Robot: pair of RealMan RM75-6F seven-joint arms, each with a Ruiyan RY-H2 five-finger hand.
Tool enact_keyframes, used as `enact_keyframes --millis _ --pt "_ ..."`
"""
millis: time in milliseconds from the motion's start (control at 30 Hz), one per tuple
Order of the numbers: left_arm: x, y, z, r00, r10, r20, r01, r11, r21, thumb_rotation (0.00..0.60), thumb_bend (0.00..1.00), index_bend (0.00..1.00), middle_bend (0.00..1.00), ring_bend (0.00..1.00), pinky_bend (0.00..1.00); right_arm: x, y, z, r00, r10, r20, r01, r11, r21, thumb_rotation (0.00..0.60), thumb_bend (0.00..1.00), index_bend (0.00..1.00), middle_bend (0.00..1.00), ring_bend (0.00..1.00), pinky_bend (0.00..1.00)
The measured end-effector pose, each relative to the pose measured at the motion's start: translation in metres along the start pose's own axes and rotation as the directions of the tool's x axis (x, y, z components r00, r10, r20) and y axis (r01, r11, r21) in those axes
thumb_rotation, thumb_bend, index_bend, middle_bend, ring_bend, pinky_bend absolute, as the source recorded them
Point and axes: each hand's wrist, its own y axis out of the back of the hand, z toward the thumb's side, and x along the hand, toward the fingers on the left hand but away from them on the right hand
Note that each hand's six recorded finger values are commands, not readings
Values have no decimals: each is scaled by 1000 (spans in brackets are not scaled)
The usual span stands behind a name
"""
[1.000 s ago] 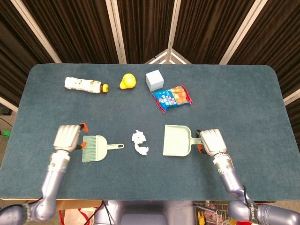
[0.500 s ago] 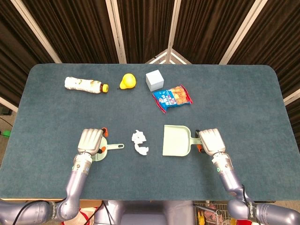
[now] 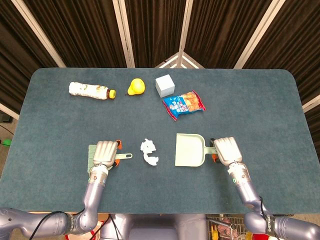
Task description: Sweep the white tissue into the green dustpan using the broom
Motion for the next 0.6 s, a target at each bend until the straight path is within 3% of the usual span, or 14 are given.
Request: enact_keyframes --millis 433,600 --pt "5 -14 -3 999 -36 -38 35 999 -9 600 426 459 1000 1000 1000 3 -3 0 1000 4 -7 -4 1000 1 600 527 815 976 995 927" --pt "6 -18 -3 998 -43 -37 42 999 -11 600 514 575 1000 1000 1000 3 -2 -1 1000 3 -5 -3 1000 5 600 528 815 976 995 927"
